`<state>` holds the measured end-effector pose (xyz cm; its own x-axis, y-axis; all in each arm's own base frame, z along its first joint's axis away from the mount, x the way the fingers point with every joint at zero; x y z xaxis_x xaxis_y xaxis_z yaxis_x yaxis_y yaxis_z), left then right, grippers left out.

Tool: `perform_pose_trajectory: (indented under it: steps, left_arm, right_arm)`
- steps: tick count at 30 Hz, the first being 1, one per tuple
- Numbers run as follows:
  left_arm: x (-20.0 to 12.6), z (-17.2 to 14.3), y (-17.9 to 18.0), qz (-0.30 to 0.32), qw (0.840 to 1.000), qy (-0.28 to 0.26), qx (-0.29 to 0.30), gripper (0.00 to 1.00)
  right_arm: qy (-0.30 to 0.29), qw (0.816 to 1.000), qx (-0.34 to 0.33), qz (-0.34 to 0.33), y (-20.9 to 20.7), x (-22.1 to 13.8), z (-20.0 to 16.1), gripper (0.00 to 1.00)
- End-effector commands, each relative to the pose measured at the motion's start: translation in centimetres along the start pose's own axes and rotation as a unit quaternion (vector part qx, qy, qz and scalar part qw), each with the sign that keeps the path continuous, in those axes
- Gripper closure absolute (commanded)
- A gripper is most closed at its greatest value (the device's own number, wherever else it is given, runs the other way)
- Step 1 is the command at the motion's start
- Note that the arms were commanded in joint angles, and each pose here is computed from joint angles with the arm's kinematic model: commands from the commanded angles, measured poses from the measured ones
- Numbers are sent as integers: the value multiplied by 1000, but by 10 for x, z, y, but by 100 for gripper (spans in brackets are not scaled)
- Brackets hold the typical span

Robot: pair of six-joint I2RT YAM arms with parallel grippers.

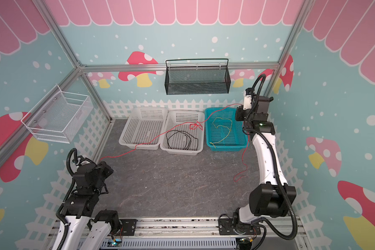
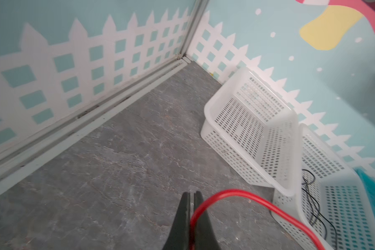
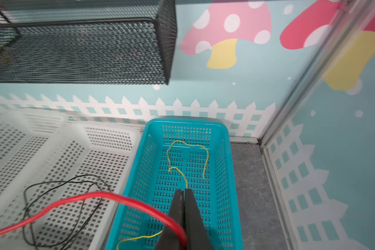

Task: Untangle and sort cables by color
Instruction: Untie the cable.

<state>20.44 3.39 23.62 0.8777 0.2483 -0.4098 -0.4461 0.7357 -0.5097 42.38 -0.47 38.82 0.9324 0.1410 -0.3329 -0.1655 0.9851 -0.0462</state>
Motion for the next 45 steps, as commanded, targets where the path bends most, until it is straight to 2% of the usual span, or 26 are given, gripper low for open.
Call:
perform_pose_trajectory:
  steps: [1, 3, 4, 7, 8, 9, 13, 21, 24, 27, 32, 36, 40, 45]
  left_arm:
    - [-3, -5, -19, -80, 997, 13, -17, 100]
    - [-6, -7, -25, -104, 994, 20, -15, 93]
    - [-7, -8, -29, -120, 992, 25, -12, 86]
    - [-9, -16, -38, -153, 987, 50, -1, 55]
    - [-10, -19, -41, -162, 985, 60, 2, 7]
    - [-10, -22, -44, -173, 982, 70, 8, 0]
    - [-13, -32, -62, -214, 971, 96, 34, 0]
    - [-25, -35, -104, -306, 946, 73, 82, 0]
    - [-28, -42, -124, -340, 931, 72, 109, 0]
    - [-34, -58, -152, -377, 909, 82, 156, 0]
    - [-37, -79, -187, -390, 882, 79, 254, 0]
    - [-42, -87, -202, -411, 859, 83, 293, 3]
    - [-42, -86, -207, -413, 856, 78, 302, 6]
    - [-41, -74, -208, -391, 868, 62, 301, 5]
  right_arm:
    - [-75, 993, -40, 85, 43, -24, 26, 100]
    - [-92, 988, -54, 115, 60, -33, 25, 100]
    - [-102, 984, -61, 130, 68, -38, 25, 100]
    - [-127, 975, -73, 168, 87, -50, 22, 100]
    - [-135, 972, -77, 174, 91, -53, 23, 100]
    - [-141, 971, -78, 177, 93, -55, 22, 100]
    - [-150, 960, -92, 218, 109, -57, 21, 100]
    - [-156, 930, -130, 308, 147, -64, 7, 100]
    - [-163, 919, -135, 332, 158, -68, 5, 100]
    - [-165, 913, -137, 347, 166, -69, 4, 100]
    - [-167, 908, -136, 360, 171, -68, 4, 100]
    - [-168, 906, -137, 364, 173, -68, 6, 100]
    - [-170, 906, -139, 362, 173, -68, 7, 100]
    - [-164, 908, -141, 359, 174, -64, 4, 100]
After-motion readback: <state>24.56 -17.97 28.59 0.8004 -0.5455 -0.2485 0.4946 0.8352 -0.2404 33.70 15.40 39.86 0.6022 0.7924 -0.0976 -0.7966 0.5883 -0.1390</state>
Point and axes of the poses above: each gripper's point midway between its finger pads, its own x axis out along the fingers, its own y axis along the line the jaws close on, z = x × y, the point moved 4 cm from there along -x, back along the fingers, and after that the axes turned 4 degrees about -x, right-handed, at the moved point
